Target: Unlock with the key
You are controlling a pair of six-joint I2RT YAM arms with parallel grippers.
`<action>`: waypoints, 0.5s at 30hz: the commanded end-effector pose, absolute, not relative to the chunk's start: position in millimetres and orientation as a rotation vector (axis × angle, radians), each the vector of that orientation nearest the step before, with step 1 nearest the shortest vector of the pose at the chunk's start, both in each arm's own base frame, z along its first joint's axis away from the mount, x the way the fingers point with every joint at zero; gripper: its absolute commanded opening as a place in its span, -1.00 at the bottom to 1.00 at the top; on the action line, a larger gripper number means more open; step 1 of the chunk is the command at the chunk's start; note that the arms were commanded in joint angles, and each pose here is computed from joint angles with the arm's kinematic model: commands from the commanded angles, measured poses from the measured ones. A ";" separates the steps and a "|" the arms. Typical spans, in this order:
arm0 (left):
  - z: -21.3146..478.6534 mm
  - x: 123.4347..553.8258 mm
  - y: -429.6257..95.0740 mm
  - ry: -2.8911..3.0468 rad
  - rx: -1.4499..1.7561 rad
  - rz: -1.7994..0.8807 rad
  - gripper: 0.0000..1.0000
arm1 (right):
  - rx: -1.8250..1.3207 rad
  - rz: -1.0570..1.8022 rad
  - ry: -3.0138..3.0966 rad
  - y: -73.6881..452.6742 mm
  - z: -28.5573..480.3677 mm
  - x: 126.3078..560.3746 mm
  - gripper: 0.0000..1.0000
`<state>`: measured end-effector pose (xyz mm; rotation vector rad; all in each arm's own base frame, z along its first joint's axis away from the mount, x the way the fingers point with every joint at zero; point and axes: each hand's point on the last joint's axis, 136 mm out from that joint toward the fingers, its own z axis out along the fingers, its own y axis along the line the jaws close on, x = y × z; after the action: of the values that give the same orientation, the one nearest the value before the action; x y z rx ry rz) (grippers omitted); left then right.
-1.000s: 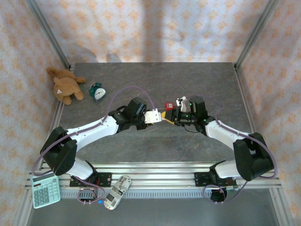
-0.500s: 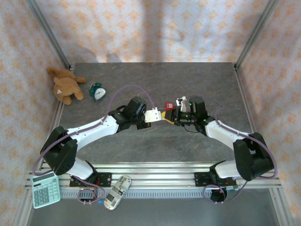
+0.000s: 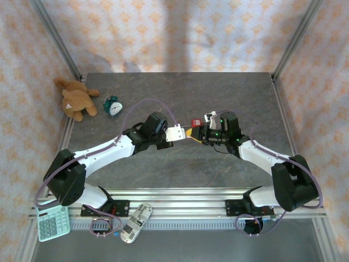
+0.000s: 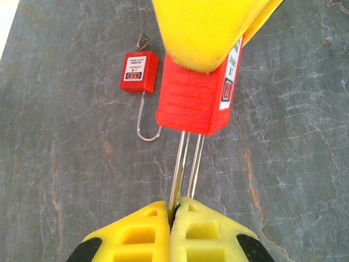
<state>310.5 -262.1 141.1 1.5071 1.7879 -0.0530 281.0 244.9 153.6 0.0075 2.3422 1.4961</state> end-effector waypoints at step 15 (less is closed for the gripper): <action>161.1 318.2 -239.3 1.766 1.455 0.064 -1.00 | 0.063 1.497 2.297 233.4 156.7 289.2 -0.57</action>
<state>310.4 -256.1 149.1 1.4995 1.7656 -0.0259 284.3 242.2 160.3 0.0125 2.3041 1.5264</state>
